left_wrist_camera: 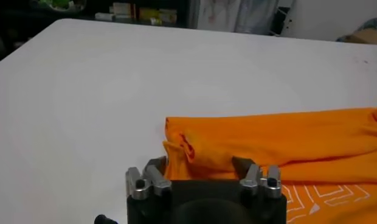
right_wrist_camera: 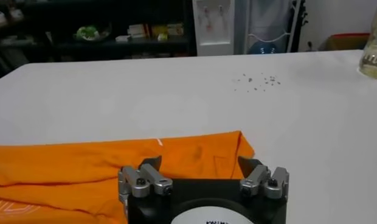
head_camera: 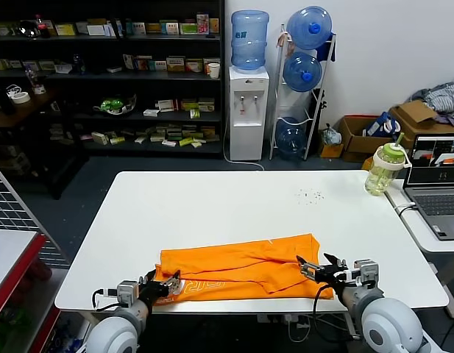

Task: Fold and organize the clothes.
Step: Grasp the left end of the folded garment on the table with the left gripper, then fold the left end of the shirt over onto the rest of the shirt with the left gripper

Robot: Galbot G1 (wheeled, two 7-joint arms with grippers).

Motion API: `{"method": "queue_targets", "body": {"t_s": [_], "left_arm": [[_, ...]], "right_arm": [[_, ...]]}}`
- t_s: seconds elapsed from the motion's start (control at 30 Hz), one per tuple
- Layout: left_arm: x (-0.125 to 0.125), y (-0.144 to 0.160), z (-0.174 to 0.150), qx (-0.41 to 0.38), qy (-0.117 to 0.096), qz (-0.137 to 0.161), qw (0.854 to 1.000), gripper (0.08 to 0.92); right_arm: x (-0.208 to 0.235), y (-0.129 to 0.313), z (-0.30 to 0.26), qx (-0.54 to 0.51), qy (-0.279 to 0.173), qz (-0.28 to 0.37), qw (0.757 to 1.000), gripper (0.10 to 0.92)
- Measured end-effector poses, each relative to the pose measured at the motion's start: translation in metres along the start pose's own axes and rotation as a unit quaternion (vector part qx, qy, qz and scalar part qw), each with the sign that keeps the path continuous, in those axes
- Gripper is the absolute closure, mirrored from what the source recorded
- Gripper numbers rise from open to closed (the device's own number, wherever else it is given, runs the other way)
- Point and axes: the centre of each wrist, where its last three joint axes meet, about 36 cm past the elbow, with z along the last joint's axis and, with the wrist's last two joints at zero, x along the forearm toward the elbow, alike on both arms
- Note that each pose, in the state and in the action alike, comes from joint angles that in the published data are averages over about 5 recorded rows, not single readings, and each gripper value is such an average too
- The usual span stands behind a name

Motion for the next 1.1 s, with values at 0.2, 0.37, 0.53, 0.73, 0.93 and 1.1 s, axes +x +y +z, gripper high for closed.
{"method": "queue_targets", "body": {"t_s": [0.2, 0.37, 0.53, 0.73, 0.93, 1.1], "left_arm": [[-0.003, 0.0, 0.003, 0.006, 0.004, -0.001, 1.0, 0.436], [-0.004, 0.0, 0.004, 0.01, 0.003, -0.004, 1.0, 0.575], [-0.004, 0.001, 0.004, 0.011, 0.0, -0.007, 1.0, 0.74], [0.001, 0.007, -0.002, 0.01, -0.004, -0.012, 1.0, 0.872], [0.009, 0.024, -0.018, -0.001, -0.015, -0.024, 1.0, 0.878], [0.018, 0.057, -0.033, -0.02, -0.018, -0.048, 0.998, 0.878]], "right_arm": [[0.0, 0.0, 0.001, -0.003, -0.001, 0.001, 1.0, 0.2], [0.0, 0.0, 0.004, -0.006, -0.001, 0.003, 1.0, 0.2], [0.0, 0.001, 0.005, -0.008, -0.003, 0.004, 1.0, 0.2], [-0.001, 0.003, 0.004, -0.009, -0.013, 0.006, 1.0, 0.2], [-0.002, 0.005, 0.004, -0.007, -0.023, 0.004, 1.0, 0.2], [-0.003, 0.008, 0.003, -0.006, -0.03, -0.001, 1.0, 0.2]]}}
